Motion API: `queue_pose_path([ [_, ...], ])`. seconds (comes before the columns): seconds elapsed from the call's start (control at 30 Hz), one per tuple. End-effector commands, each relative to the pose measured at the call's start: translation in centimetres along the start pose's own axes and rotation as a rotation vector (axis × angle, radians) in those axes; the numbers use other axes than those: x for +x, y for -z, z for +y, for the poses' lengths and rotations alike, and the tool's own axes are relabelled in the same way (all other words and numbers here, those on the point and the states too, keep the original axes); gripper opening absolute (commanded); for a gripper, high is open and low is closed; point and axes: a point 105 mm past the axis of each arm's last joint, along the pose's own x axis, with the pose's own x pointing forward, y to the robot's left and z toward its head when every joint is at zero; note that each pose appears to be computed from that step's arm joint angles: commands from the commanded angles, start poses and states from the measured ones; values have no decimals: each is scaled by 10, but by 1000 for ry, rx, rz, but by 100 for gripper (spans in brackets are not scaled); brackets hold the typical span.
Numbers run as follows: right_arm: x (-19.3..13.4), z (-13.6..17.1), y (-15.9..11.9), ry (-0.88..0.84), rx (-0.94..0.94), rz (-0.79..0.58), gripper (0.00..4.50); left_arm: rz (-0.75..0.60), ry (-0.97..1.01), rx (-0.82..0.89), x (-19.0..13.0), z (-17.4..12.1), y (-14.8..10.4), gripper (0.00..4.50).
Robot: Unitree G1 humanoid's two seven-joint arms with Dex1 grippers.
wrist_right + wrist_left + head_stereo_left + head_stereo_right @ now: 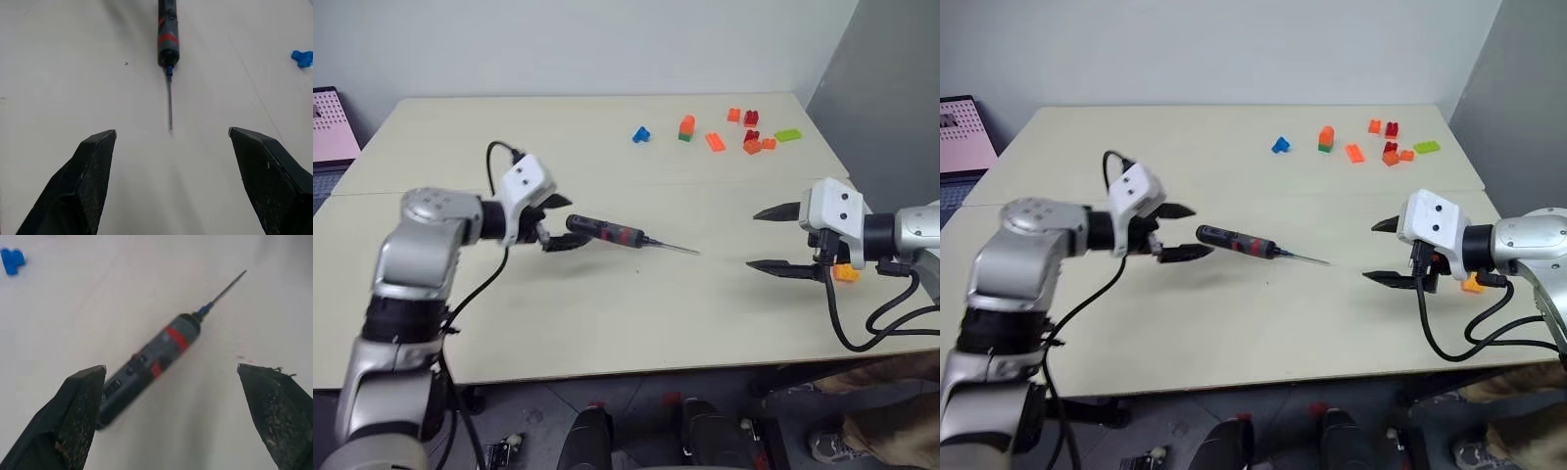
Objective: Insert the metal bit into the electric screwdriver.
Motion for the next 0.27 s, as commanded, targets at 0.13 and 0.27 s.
queue_pose_path([
  [0.13, -18, -7, 0, 42, 4, -44, 387, -67, -196, -63, -51, -2, 8, 449],
  [0.27, -19, -5, 6, 30, 10, -37, 387, -52, -202, -66, -55, -7, 17, 449],
])
